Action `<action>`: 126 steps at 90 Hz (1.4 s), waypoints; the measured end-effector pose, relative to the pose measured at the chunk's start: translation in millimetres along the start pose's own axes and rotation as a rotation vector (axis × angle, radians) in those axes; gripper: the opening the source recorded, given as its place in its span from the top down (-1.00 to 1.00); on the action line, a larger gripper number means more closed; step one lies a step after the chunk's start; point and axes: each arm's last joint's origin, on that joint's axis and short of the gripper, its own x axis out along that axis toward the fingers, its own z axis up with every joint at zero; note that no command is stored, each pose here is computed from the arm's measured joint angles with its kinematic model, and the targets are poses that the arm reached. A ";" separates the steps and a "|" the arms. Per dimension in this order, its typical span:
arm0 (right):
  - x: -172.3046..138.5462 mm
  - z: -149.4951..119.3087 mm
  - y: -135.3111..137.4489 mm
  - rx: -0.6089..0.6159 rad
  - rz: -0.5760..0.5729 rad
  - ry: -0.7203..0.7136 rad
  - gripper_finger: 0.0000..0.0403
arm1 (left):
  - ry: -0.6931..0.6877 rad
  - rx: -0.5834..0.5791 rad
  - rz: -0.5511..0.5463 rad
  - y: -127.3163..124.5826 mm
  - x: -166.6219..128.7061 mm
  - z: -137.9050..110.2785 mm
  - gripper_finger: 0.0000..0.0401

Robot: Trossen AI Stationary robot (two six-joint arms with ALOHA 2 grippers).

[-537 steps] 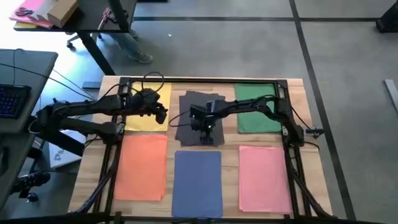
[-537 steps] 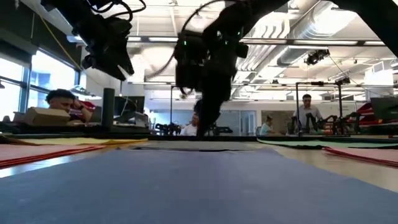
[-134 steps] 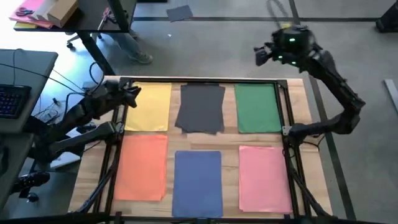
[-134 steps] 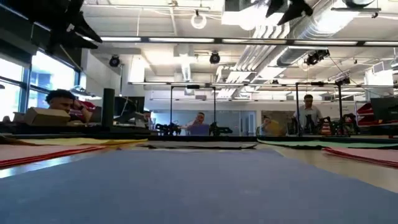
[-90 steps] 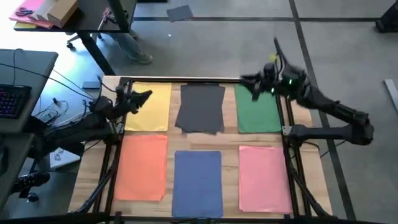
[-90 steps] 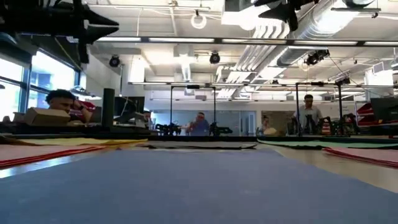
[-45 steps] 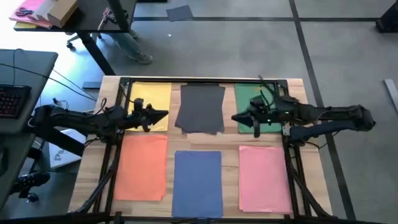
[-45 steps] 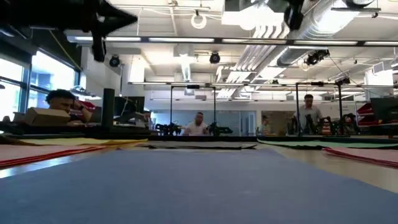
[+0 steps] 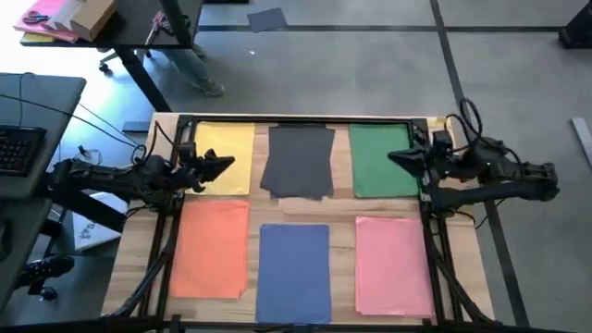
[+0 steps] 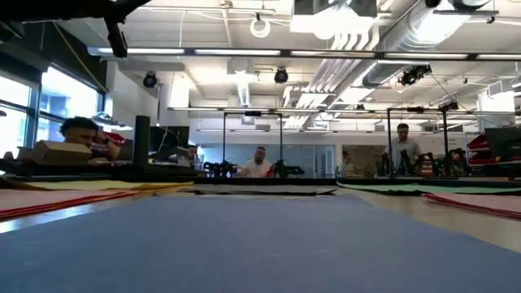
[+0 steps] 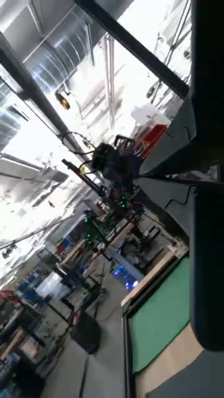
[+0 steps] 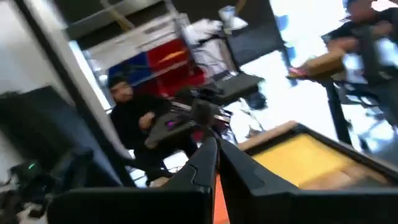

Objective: Organize paper
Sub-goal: Return to Home Position

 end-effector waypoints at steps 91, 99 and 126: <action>-25.6 -130.6 -63.9 -0.082 0.391 -0.299 1.00 | -0.080 0.297 -0.475 21.8 -44.0 -21.0 0.96; -29.5 -130.9 -64.4 -0.085 0.399 -0.299 1.00 | -0.071 0.338 -0.534 20.3 -46.4 -20.2 0.96; -23.5 -146.7 -69.6 -0.097 0.376 -0.109 1.00 | 0.030 0.263 -0.513 26.8 -52.2 -20.7 0.96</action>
